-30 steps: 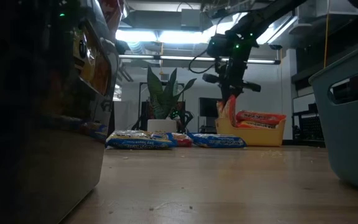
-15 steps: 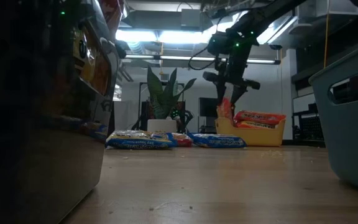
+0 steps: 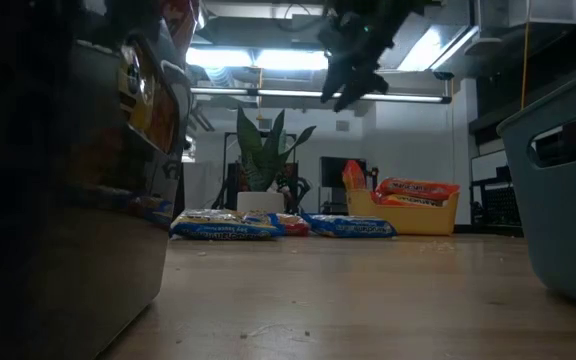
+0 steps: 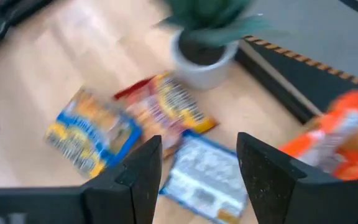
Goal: Sort Maruchan noodles
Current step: Put the blue noodle pack into the blue bin
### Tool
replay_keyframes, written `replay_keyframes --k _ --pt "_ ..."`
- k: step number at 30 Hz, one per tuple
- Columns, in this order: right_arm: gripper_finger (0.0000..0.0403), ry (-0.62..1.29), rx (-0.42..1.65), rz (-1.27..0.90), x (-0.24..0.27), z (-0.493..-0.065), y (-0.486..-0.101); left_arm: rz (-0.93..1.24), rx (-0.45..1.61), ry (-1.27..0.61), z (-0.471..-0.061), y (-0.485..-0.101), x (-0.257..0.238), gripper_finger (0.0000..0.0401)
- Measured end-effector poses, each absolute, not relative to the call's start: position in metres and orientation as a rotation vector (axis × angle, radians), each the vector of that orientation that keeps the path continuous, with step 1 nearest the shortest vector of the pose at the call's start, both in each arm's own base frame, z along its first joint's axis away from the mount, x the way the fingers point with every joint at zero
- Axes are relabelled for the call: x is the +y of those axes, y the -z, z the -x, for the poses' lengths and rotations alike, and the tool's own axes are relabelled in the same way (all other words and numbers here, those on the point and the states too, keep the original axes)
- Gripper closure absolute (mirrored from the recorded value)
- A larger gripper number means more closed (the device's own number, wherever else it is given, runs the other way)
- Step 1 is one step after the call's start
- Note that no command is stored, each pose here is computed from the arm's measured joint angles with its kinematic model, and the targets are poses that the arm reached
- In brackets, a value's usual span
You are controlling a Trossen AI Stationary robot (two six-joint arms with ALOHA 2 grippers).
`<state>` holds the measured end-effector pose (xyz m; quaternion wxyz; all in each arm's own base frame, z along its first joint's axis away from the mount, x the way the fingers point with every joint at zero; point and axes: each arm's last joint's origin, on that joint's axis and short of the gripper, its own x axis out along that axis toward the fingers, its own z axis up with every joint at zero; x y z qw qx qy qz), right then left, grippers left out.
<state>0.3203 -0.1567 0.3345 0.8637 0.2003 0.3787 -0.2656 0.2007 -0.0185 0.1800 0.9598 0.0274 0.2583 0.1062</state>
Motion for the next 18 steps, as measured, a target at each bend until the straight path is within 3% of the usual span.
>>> replay_keyframes --k 6,12,18 --pt "0.0210 0.480 0.856 -0.239 -0.091 -0.349 -0.325 0.082 0.392 -0.304 -0.178 -0.141 0.001 0.0401" --pt "0.0210 0.411 0.842 -0.113 -0.039 -0.361 -0.293 0.122 0.295 -0.348 -0.166 -0.132 0.010 0.0401" --pt "0.0210 0.448 0.689 -0.209 -0.022 -0.365 -0.244 0.120 0.306 -0.340 -0.174 -0.135 0.022 0.0401"
